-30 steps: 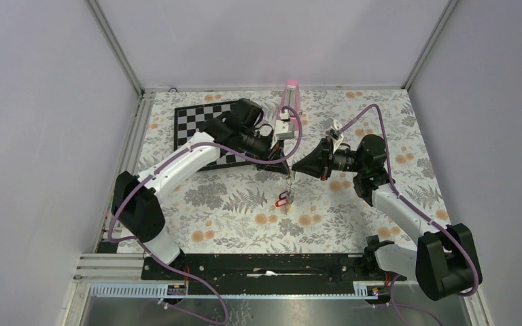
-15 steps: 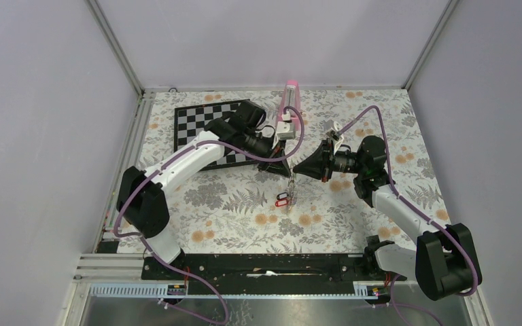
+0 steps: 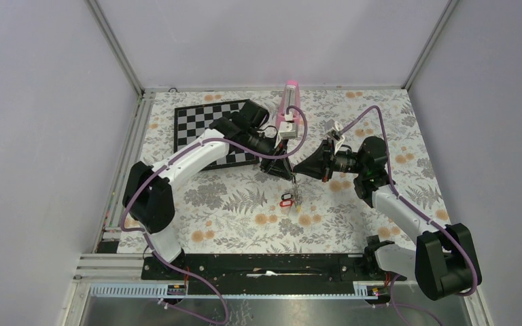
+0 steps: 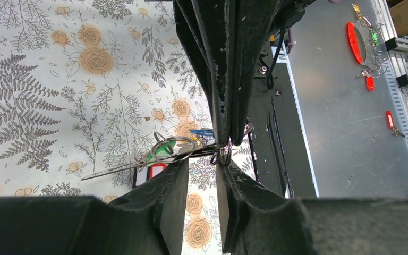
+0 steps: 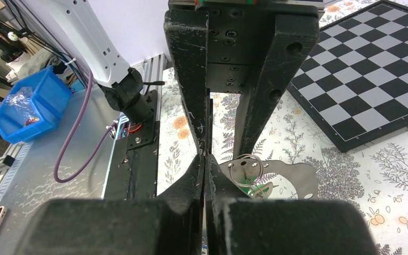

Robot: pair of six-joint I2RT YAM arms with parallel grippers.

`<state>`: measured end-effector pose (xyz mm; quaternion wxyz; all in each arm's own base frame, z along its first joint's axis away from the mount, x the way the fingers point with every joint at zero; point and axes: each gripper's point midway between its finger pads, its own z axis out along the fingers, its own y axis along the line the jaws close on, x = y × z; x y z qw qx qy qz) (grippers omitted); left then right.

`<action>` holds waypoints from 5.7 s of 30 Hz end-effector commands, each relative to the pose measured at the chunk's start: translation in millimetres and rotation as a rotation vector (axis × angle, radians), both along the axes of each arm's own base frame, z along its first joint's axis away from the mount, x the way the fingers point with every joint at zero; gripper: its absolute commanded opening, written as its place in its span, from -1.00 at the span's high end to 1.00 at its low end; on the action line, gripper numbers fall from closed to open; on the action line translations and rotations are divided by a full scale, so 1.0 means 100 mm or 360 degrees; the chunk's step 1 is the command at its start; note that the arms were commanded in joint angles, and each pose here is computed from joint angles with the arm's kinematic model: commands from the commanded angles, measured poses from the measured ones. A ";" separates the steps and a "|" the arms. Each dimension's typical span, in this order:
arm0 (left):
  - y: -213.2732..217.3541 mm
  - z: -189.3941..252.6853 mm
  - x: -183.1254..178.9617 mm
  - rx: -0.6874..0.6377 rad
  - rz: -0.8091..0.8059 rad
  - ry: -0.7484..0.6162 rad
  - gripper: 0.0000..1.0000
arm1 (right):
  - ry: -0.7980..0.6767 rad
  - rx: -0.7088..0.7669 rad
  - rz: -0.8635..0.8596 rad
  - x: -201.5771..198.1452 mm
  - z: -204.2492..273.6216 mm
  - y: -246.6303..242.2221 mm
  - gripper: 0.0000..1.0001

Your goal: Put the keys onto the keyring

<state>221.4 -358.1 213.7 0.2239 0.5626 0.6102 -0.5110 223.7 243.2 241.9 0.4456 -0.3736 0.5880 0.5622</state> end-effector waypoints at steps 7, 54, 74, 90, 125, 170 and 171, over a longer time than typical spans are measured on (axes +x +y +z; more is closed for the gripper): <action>0.08 0.42 0.12 -0.0164 0.0018 -0.0232 0.13 | -0.0184 0.0019 0.0005 0.01 0.14 0.00 1.00; 0.05 0.35 0.14 -0.0042 0.0068 -0.0430 1.00 | -0.0182 -0.0002 -0.0027 0.06 0.11 -0.02 1.00; 0.24 0.47 0.13 0.0681 0.0016 -0.1072 0.83 | -0.0254 -0.0067 -0.0011 0.06 0.02 -0.04 0.10; 0.16 0.41 0.06 0.0850 -0.0082 -0.1140 1.00 | -0.0219 -0.0044 0.0027 0.01 -0.05 -0.03 0.10; -0.03 0.66 -0.11 0.0241 -0.0009 -0.0682 1.00 | -0.0283 0.0010 0.0092 -0.11 0.11 0.00 0.14; 0.18 0.55 0.00 0.0152 0.0053 -0.0570 0.12 | -0.0304 0.0050 0.0113 -0.16 0.32 -0.01 1.00; 0.17 0.54 -0.01 0.0145 0.0048 -0.0564 0.11 | -0.0304 0.0050 0.0108 -0.16 0.32 -0.01 1.00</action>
